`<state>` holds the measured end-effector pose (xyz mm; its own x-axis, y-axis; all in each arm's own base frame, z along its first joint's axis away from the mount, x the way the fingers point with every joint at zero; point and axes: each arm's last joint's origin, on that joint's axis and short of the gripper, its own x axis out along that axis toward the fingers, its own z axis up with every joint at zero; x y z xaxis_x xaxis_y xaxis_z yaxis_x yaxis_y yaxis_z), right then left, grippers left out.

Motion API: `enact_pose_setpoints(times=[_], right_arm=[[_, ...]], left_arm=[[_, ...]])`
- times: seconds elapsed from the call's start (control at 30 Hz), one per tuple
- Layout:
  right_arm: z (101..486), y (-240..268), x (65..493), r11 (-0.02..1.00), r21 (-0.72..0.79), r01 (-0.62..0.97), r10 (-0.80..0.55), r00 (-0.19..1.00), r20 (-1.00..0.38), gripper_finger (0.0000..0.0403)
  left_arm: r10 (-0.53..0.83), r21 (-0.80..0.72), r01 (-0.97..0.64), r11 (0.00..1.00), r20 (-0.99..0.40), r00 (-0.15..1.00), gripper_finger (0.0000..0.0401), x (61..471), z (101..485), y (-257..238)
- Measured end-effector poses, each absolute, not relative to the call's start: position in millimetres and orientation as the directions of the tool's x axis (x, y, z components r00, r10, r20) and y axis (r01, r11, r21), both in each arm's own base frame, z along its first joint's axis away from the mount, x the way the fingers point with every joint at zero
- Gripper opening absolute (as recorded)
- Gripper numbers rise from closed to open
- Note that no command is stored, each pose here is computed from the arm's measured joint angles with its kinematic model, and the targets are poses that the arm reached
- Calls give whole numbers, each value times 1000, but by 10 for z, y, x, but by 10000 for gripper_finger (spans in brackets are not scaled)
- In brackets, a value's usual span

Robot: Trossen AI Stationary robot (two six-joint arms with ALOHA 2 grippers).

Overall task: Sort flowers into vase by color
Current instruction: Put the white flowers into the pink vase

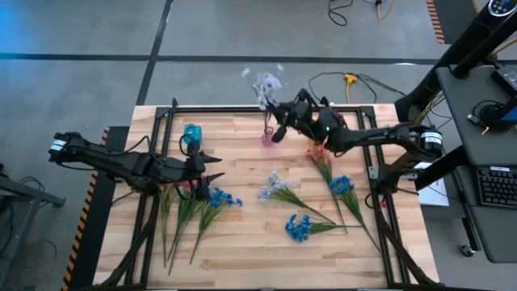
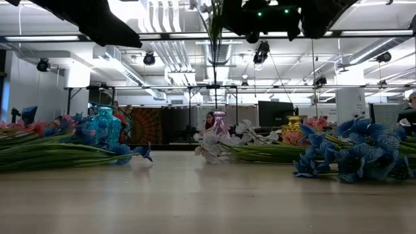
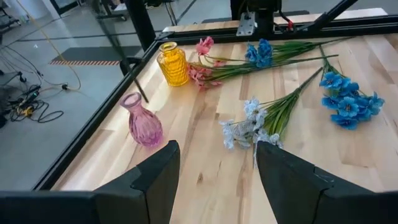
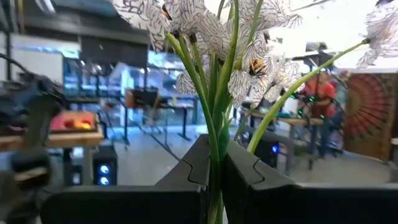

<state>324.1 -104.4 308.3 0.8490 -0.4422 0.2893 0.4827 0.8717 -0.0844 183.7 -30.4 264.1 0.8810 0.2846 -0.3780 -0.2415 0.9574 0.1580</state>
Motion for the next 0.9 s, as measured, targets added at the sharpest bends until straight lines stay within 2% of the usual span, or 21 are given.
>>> enact_pose_setpoints(times=[0.23, 0.4, 0.53, 0.9], right_arm=[[3138, -1184, 3083, 886, -86, 456, -418, 864, 280, 13], [3107, -1251, 2970, 881, -65, 469, -425, 844, 328, 13], [3123, -1319, 2916, 877, -19, 480, -440, 819, 367, 13], [3030, -1371, 2969, 875, -9, 484, -448, 816, 365, 13]], left_arm=[[289, 118, -264, 957, -380, 879, 196, 1837, 2638, -303], [290, 87, -278, 957, -392, 873, 196, 1866, 2610, -312], [291, 93, -277, 956, -390, 874, 196, 1898, 2597, -319], [326, 163, -285, 945, -369, 870, 196, 1914, 2607, -313]])
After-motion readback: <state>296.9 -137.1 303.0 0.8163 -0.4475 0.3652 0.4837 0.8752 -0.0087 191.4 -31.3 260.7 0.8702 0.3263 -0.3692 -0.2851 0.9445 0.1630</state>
